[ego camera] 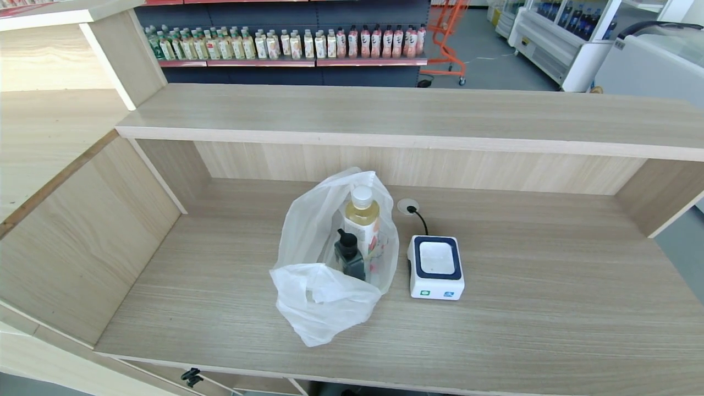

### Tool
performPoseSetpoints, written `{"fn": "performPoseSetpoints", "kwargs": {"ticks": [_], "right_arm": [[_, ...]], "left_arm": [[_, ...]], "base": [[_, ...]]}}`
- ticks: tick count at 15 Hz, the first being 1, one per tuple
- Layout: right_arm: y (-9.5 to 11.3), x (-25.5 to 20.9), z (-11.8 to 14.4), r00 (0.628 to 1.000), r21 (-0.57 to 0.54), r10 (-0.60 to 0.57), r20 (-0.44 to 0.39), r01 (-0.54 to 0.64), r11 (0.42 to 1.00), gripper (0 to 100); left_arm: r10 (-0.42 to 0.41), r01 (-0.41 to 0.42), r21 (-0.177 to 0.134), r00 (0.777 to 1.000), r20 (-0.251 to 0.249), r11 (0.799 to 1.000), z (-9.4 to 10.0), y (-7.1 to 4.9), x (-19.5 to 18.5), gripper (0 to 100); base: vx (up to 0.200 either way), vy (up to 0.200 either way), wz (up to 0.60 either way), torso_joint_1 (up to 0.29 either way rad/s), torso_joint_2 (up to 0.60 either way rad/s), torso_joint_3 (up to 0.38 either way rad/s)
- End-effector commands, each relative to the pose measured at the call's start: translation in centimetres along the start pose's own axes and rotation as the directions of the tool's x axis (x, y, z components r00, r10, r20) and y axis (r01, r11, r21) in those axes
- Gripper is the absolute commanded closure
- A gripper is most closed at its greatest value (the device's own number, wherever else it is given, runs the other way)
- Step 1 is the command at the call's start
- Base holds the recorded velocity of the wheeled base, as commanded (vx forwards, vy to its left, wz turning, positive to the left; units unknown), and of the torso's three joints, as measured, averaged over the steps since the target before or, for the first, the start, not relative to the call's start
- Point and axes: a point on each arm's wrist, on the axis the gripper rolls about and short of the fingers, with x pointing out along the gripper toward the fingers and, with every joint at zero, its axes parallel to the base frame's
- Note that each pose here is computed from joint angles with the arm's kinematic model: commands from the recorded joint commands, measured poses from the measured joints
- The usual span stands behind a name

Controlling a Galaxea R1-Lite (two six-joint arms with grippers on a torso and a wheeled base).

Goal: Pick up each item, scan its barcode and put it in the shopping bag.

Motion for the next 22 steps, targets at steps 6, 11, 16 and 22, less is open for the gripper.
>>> {"fn": "performPoseSetpoints", "kwargs": {"ticks": [6, 11, 16, 22], "right_arm": [[0.00, 0.05, -0.01, 1.000, 0.000, 0.000, -0.006, 0.000, 1.000, 100], [0.00, 0.05, -0.01, 1.000, 0.000, 0.000, -0.006, 0.000, 1.000, 100], [0.00, 0.05, -0.01, 1.000, 0.000, 0.000, -0.006, 0.000, 1.000, 100], [0.00, 0.05, -0.01, 1.000, -0.002, 0.000, -0.006, 0.000, 1.000, 100]], "left_arm": [[0.000, 0.000, 0.001, 1.000, -0.003, 1.000, 0.01, 0.00, 0.02, 0], [0.002, -0.002, -0.005, 1.000, 0.001, 1.000, -0.01, 0.00, -0.01, 0], [0.002, -0.002, -0.005, 1.000, 0.001, 1.000, -0.01, 0.00, -0.01, 0], [0.002, -0.002, -0.005, 1.000, 0.001, 1.000, -0.01, 0.00, -0.01, 0]], "base": [[0.000, -0.100, 0.00, 0.002, 0.00, 0.002], [0.080, 0.000, 0.00, 0.001, 0.00, 0.000], [0.000, 0.000, 0.00, 0.000, 0.00, 0.000], [0.000, 0.000, 0.00, 0.000, 0.00, 0.000]]}}
